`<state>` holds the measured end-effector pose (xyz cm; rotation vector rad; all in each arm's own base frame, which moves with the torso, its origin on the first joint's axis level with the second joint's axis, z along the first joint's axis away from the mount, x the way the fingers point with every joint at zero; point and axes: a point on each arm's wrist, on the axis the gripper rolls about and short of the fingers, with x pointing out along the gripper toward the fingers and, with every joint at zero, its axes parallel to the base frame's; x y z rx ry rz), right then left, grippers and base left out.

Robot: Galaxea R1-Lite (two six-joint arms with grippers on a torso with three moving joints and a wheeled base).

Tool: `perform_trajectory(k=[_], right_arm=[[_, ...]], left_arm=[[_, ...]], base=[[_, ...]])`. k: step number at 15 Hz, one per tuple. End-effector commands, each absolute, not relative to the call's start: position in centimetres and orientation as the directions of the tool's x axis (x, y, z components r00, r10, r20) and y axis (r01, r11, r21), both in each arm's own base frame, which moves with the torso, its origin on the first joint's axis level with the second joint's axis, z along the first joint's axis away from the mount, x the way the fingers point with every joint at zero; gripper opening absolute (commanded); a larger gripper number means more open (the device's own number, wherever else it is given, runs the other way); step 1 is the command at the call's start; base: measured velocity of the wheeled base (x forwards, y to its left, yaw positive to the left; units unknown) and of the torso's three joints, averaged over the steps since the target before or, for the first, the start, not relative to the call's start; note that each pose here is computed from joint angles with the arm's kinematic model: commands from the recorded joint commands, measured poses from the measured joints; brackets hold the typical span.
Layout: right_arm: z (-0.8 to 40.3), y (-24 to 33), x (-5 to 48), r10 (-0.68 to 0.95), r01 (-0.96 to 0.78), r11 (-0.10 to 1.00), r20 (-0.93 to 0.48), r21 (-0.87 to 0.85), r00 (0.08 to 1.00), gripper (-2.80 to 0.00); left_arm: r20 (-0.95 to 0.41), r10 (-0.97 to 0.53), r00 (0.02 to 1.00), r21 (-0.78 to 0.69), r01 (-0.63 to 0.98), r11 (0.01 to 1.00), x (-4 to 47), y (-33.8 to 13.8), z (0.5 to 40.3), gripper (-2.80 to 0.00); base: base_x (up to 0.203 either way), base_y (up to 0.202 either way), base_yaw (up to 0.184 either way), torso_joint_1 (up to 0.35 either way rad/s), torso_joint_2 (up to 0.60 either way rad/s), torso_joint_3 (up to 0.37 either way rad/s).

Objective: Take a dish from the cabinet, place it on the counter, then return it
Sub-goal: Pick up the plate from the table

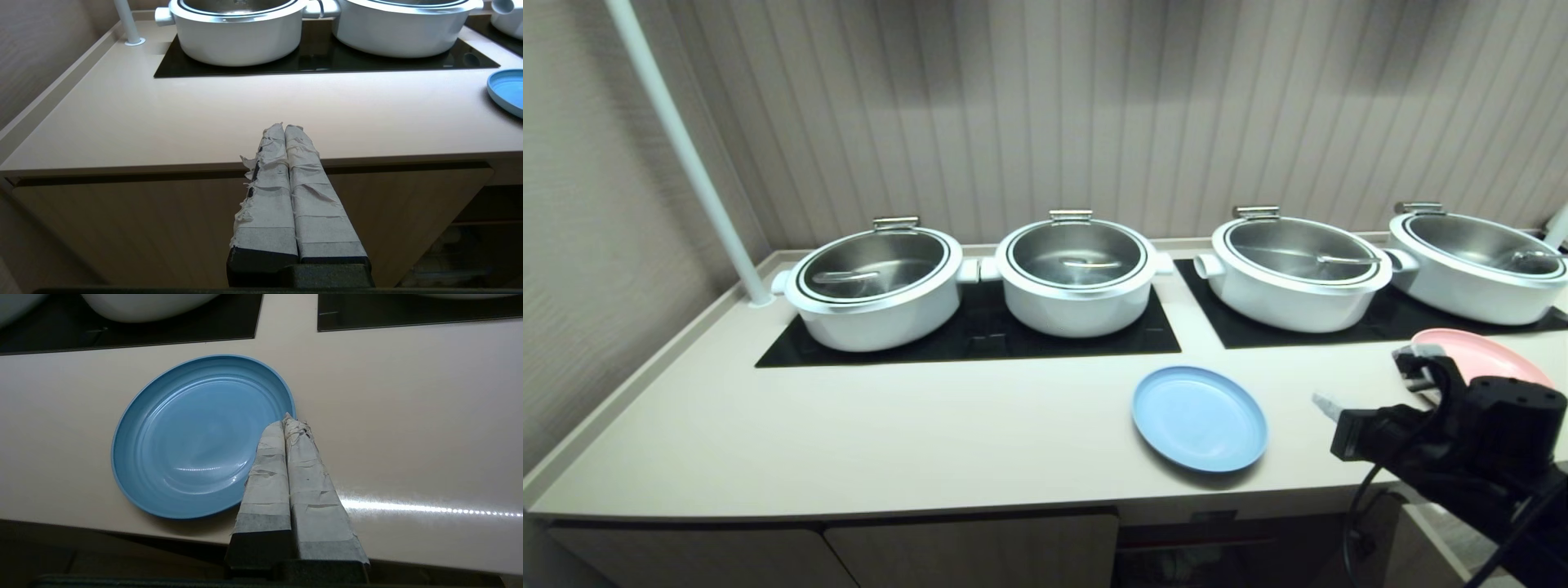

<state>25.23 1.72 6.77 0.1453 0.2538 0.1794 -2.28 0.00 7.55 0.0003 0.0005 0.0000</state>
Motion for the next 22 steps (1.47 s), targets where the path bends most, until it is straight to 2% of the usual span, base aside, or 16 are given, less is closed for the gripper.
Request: perform_trajectory(k=[1, 3, 8, 14, 17, 20, 22], right_arm=[[8.7, 1.6, 22.8, 0.196, -0.170, 0.973, -0.163, 0.158, 0.967, -2.80], [9.5, 1.4, 20.3, 0.194, -0.169, 0.973, -0.156, 0.156, 0.969, -2.80], [13.0, 1.0, 16.6, 0.084, -0.083, 0.995, -0.015, 0.059, 0.996, -2.80], [16.1, 0.0, 9.5, 0.006, -0.003, 1.000, 0.144, -0.022, 0.990, -2.80], [15.4, 0.0, 4.8, 0.002, 0.008, 0.998, 0.168, -0.061, 0.986, -2.80], [12.9, 0.1, 0.0, 0.033, -0.019, 0.996, 0.168, -0.084, 0.985, -2.80], [10.0, 0.1, -2.1, 0.036, -0.028, 0.996, 0.087, -0.083, 0.996, -2.80]], left_arm=[[0.000, 0.000, 1.000, 0.000, 0.000, 1.000, -2.3, 0.0, 7.5, -2.80], [0.000, 0.002, 1.000, 0.000, -0.002, 1.000, -2.3, 0.0, 7.5, -2.80], [0.000, 0.002, 1.000, 0.000, -0.002, 1.000, -2.3, 0.0, 7.5, -2.80], [0.000, 0.000, 1.000, 0.000, 0.000, 1.000, -2.3, 0.0, 7.5, -2.80], [0.000, 0.002, 1.000, 0.000, -0.002, 1.000, -2.3, 0.0, 7.5, -2.80], [0.000, 0.002, 1.000, 0.000, -0.002, 1.000, -2.3, 0.0, 7.5, -2.80], [0.000, 0.000, 1.000, 0.000, 0.000, 1.000, -2.3, 0.0, 7.5, -2.80]], base=[[0.000, 0.000, 0.000, 0.000, 0.00, 0.000], [0.000, 0.000, 0.000, 0.000, 0.00, 0.000], [0.000, 0.000, 0.000, 0.000, 0.00, 0.000], [0.000, 0.000, 0.000, 0.000, 0.00, 0.000], [0.000, 0.000, 0.000, 0.000, 0.00, 0.000], [0.000, 0.000, 0.000, 0.000, 0.00, 0.000], [0.000, 0.000, 0.000, 0.000, 0.00, 0.000]])
